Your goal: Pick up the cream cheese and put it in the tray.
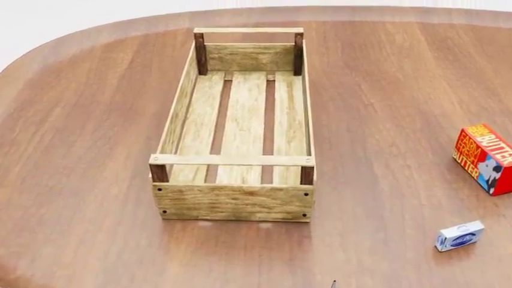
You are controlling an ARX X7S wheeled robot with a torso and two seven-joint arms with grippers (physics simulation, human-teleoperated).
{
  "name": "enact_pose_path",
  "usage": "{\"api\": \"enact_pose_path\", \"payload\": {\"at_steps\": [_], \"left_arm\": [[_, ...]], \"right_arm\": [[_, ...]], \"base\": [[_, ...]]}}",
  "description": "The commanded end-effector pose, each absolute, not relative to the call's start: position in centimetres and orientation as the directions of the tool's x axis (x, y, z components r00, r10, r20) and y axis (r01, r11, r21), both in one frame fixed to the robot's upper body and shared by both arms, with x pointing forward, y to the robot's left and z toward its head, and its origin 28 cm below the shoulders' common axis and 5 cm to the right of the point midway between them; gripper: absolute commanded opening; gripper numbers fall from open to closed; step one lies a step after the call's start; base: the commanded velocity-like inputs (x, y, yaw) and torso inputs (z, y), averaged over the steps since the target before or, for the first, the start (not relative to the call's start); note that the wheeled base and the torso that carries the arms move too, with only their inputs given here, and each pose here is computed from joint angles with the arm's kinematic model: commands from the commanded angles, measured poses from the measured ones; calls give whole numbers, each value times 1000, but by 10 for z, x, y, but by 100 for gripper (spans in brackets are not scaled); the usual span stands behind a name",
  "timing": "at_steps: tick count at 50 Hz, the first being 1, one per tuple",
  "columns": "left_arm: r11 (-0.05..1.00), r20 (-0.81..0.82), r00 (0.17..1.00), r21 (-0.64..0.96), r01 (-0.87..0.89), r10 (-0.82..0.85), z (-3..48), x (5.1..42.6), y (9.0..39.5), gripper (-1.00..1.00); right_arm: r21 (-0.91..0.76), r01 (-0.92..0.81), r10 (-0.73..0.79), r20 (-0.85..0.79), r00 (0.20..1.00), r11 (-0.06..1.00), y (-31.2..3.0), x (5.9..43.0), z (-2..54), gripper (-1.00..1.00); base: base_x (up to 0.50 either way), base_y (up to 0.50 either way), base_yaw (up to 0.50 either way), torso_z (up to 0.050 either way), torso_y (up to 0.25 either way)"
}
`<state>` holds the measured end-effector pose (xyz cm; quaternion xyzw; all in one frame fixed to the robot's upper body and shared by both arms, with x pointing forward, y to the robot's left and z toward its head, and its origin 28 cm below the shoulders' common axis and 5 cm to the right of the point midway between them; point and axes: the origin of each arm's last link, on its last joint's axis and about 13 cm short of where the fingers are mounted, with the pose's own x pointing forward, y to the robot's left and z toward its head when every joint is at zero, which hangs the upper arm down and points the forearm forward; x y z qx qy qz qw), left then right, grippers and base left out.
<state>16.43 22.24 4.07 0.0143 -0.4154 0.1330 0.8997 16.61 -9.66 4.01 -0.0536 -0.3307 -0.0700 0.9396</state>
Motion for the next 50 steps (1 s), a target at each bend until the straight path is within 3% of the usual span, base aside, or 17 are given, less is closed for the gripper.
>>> {"api": "enact_pose_path", "payload": {"at_steps": [1, 34, 50], "left_arm": [[964, 752, 619, -84, -252, 227, 41, 164, 222, 100], [965, 750, 623, -80, -250, 224, 40, 165, 221, 100], [965, 750, 622, -82, -251, 226, 41, 164, 222, 100]], "right_arm": [[-59, 174, -98, 632, 769, 983, -96, 166, 40, 100], [-49, 175, -108, 620, 778, 983, -97, 168, 40, 100], [-38, 173, -113, 616, 780, 984, -98, 168, 40, 100]], "base": [[164, 20, 0, 0, 0], [163, 182, 0, 0, 0], [163, 28, 0, 0, 0]]}}
